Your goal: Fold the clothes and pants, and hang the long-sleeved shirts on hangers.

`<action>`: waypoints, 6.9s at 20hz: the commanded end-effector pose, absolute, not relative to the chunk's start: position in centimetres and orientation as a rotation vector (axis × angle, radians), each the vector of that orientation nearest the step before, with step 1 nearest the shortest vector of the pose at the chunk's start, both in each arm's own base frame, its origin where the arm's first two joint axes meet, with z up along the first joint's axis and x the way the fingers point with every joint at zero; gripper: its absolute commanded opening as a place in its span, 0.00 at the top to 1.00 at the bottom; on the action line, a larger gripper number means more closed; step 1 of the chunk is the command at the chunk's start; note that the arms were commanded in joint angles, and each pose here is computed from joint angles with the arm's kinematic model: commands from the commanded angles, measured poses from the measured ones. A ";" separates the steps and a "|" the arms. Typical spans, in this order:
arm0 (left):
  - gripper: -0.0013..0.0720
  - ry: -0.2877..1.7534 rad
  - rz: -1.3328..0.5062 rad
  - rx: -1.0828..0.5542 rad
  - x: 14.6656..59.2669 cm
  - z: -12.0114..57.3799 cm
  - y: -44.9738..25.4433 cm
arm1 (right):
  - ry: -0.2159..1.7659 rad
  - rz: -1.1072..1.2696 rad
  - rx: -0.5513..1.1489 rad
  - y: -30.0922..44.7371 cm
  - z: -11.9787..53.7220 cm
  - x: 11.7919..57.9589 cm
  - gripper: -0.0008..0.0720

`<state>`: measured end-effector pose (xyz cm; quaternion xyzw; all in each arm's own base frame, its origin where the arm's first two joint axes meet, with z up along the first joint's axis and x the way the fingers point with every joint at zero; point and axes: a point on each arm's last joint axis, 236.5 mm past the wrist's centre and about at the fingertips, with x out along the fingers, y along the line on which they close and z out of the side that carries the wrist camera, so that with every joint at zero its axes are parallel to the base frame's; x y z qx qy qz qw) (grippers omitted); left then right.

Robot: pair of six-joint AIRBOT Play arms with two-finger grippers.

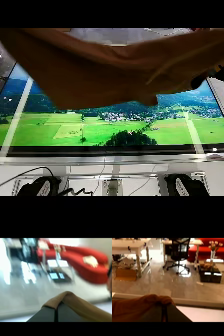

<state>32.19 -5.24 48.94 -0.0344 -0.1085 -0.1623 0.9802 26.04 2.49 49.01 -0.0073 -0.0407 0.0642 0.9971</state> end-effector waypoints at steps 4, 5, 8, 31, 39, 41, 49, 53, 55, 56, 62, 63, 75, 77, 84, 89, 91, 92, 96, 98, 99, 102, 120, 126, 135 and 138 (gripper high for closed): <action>0.97 -0.627 -0.037 0.086 20.9 58.9 -1.1 | -0.336 0.141 -0.091 4.9 56.6 16.0 0.97; 0.97 -0.619 -0.022 0.111 21.0 58.7 -0.9 | -0.341 0.135 -0.111 4.8 56.7 16.2 0.97; 0.97 -0.517 -0.008 0.161 24.5 56.5 -0.3 | -0.244 0.046 -0.168 2.1 54.9 20.5 0.97; 0.97 0.776 -0.365 -0.522 57.8 1.2 -5.2 | 0.998 0.126 0.260 -3.6 4.6 55.1 0.97; 0.98 1.270 -0.362 -0.351 48.1 -5.7 -3.2 | 1.311 0.129 0.172 -4.4 1.3 48.4 0.97; 0.97 1.321 -0.364 -0.344 46.9 -6.0 -2.7 | 1.375 0.120 0.155 -4.8 0.2 47.2 0.97; 0.97 1.362 -0.396 -0.338 46.4 -7.5 -4.4 | 1.608 0.148 0.201 -3.9 -6.4 43.0 0.97; 0.41 1.377 -0.408 -0.326 46.4 -8.6 -5.5 | 1.585 0.139 0.202 -4.0 -6.8 43.6 0.39; 0.05 1.369 -0.411 -0.333 46.6 -8.2 -5.6 | 1.581 0.136 0.199 -4.1 -6.7 43.6 0.04; 0.05 1.362 -0.407 -0.332 46.7 -8.0 -5.4 | 1.587 0.134 0.196 -4.2 -6.6 43.5 0.04; 0.09 1.249 -0.329 -0.267 47.0 -2.3 -1.1 | 1.546 0.041 0.155 -7.9 -1.8 41.8 0.05; 0.27 1.224 -0.307 -0.240 46.9 -0.9 -0.1 | 1.505 0.028 0.157 -8.3 -0.3 41.8 0.05; 0.94 0.984 -0.260 -0.094 42.2 14.0 1.3 | 1.420 0.240 0.282 -3.6 0.1 25.4 0.97; 0.94 0.970 -0.260 -0.089 41.9 14.6 1.2 | 1.439 0.390 0.381 -0.1 -1.8 22.9 0.97; 0.94 0.970 -0.261 -0.089 41.9 14.6 1.1 | 1.503 0.236 0.416 -2.3 -8.7 19.1 0.97; 0.94 0.972 -0.258 -0.094 41.9 14.6 1.1 | 1.518 0.163 0.478 -2.9 -9.9 19.6 0.45; 0.94 0.972 -0.257 -0.097 41.9 14.6 1.1 | 1.546 0.190 0.533 -2.1 -10.6 19.5 0.45; 0.94 0.972 -0.257 -0.097 41.9 14.6 1.1 | 1.549 0.212 0.567 -1.5 -10.8 19.7 0.45; 0.93 0.965 -0.266 -0.106 42.0 14.8 0.8 | 1.548 0.302 0.687 0.7 -11.7 20.4 0.45; 0.94 0.964 -0.267 -0.107 42.0 14.8 0.8 | 1.587 0.323 0.709 1.0 -12.7 19.8 0.46; 0.93 0.965 -0.267 -0.107 42.0 14.8 0.8 | 1.597 0.348 0.714 1.3 -13.0 19.6 0.47; 0.94 0.964 -0.267 -0.107 42.0 14.8 0.8 | 1.615 0.406 0.720 2.1 -13.6 18.9 0.57; 0.97 1.292 -0.220 -0.193 30.3 0.5 0.2 | 1.303 0.382 0.570 0.8 -5.3 24.3 0.97; 0.34 1.455 -0.189 -0.310 22.2 -9.4 -2.0 | 1.288 0.381 0.568 0.8 -5.0 24.5 0.97; 0.61 1.391 -0.224 -0.375 23.6 -8.8 -3.4 | 1.277 0.366 0.562 0.5 -5.1 24.8 0.97; 0.57 1.458 -0.285 -0.425 22.3 -9.0 -4.9 | 1.277 0.366 0.562 0.6 -5.1 24.8 0.97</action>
